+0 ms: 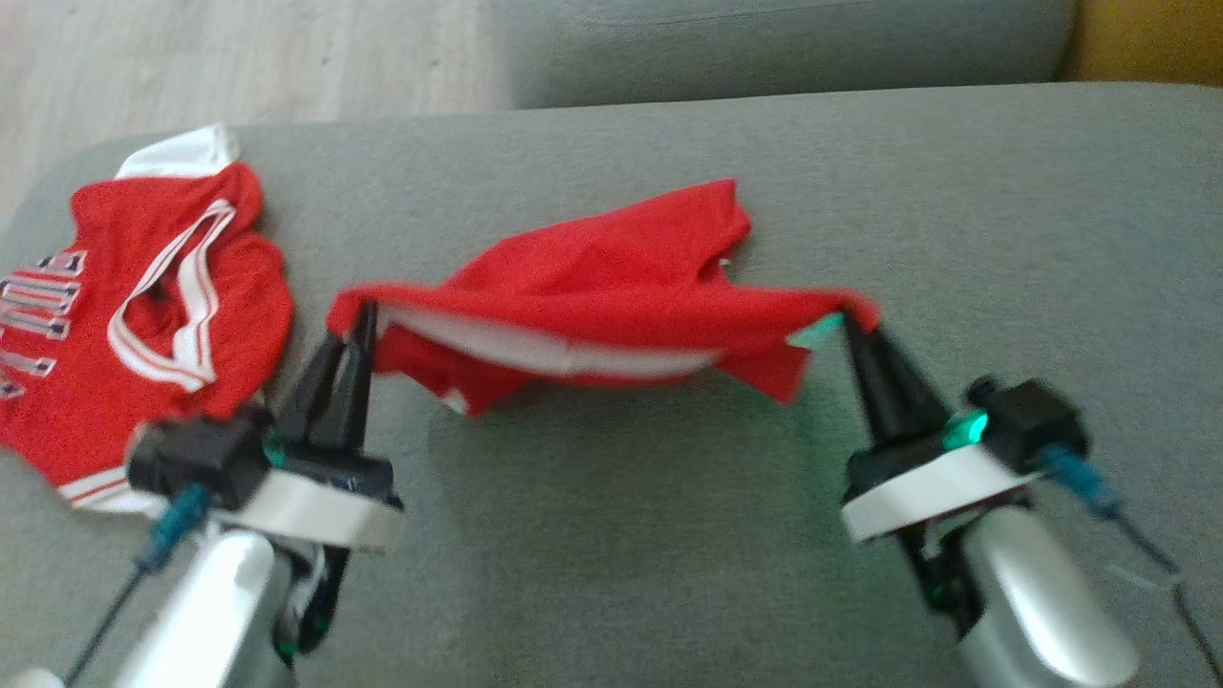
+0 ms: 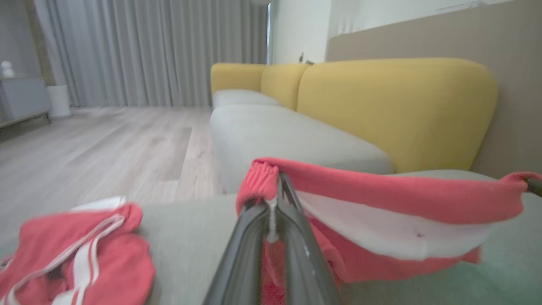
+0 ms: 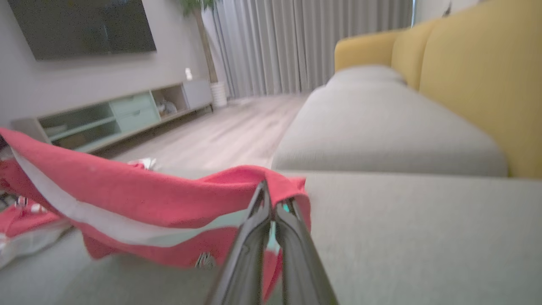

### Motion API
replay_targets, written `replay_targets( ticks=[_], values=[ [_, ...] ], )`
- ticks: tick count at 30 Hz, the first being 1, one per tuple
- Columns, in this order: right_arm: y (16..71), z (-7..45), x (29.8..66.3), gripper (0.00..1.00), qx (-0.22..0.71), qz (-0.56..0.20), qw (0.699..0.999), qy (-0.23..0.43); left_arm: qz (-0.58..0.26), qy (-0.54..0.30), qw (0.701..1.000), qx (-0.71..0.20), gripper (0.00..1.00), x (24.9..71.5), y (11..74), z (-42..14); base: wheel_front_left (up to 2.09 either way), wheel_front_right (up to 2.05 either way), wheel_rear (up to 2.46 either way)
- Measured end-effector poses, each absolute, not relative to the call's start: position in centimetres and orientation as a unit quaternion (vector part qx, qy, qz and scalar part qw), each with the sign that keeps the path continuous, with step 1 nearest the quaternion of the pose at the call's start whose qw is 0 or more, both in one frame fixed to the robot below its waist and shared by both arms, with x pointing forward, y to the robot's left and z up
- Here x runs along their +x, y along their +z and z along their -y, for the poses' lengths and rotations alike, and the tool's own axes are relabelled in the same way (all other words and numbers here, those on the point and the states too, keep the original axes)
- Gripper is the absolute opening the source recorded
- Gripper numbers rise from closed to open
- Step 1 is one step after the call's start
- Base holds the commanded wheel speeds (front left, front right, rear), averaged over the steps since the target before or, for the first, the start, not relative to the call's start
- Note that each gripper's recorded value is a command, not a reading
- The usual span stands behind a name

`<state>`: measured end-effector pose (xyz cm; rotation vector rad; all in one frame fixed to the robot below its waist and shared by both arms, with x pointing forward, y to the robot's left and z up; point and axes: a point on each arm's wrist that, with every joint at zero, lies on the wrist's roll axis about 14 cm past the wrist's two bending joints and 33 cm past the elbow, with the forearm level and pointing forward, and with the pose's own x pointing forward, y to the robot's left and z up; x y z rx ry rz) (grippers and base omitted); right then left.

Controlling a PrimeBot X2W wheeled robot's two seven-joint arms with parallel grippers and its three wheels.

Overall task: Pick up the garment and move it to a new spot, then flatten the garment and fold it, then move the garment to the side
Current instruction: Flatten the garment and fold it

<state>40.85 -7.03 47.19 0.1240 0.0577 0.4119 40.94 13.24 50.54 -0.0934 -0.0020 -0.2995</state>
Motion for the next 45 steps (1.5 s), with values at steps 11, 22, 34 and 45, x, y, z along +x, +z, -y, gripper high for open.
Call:
replay_targets(
  ticks=[11, 22, 34, 45],
  values=[
    [64.0, 18.7, 43.0, 0.00, 0.014, 0.209, 0.973, 0.093, 0.157, -0.323, 0.933, 0.004, 0.00, 43.9, 65.3, -4.6, 0.00, 0.00, 0.00],
    [69.8, 23.8, 50.7, 0.00, -0.068, 0.239, 0.967, 0.054, 0.181, -0.386, 0.904, 0.023, 0.00, 51.7, 68.8, 2.0, 0.00, 0.00, 0.00],
    [66.4, 25.1, 54.5, 0.00, -0.091, 0.218, 0.971, 0.040, 0.182, -0.413, 0.892, -0.004, 0.00, 57.2, 62.8, 5.1, 0.00, 0.00, 0.00],
    [51.8, 25.7, 45.4, 0.00, 0.033, 0.048, 0.998, -0.001, -0.054, -0.445, 0.889, -0.091, 0.00, 43.5, 46.1, 4.8, 0.00, 0.00, 0.00]
  ],
)
